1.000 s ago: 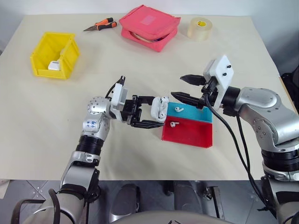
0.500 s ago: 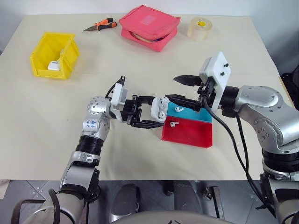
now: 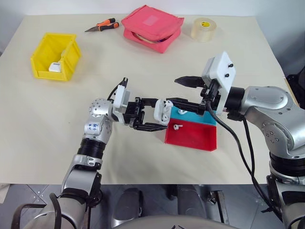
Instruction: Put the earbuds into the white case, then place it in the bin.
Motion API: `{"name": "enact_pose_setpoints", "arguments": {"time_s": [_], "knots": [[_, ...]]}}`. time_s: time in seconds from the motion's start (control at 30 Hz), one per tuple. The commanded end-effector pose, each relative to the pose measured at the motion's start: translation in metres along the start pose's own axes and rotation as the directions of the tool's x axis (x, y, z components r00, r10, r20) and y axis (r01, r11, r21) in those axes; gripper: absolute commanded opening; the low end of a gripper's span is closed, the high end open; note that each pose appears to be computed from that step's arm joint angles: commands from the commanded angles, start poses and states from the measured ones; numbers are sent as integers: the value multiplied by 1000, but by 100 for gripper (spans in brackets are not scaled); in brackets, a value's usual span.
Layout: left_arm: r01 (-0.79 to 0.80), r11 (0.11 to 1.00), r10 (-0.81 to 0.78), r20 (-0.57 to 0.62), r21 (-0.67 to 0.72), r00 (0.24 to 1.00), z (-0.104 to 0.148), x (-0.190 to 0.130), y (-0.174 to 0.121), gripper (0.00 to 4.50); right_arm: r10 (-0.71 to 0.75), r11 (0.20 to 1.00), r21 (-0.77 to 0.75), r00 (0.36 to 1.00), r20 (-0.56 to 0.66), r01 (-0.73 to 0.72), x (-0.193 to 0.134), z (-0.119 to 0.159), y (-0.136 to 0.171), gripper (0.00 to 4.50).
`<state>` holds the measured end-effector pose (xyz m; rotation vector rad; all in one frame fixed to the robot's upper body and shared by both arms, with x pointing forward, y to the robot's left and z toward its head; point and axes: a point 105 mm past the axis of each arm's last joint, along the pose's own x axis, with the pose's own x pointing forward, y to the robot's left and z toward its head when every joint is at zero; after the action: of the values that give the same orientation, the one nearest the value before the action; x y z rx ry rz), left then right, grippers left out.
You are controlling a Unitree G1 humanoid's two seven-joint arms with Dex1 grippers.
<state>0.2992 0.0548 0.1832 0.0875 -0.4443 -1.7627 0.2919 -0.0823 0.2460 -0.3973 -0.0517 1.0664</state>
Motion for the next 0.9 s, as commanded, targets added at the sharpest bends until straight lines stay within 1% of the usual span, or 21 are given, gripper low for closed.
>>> {"name": "enact_pose_setpoints", "arguments": {"time_s": [0.03, 0.43, 0.67, 0.9], "knots": [[57, 998, -57, 12, 34, 998, 8, 2, -4, 279, -3, 998, -57, 1000, 20, 5, -5, 14, 3, 309], [58, 998, -58, 21, 21, 998, 3, 4, -4, 279, 21, 999, -45, 999, 36, -19, 3, 23, 18, 309], [62, 998, -63, 25, 21, 998, 2, 6, -4, 279, -24, 999, -49, 1000, -9, 24, -3, 16, 8, 309], [64, 998, -64, 25, 24, 998, 1, 6, -3, 279, -79, 995, -70, 997, -20, 78, -14, 20, -6, 309]]}}
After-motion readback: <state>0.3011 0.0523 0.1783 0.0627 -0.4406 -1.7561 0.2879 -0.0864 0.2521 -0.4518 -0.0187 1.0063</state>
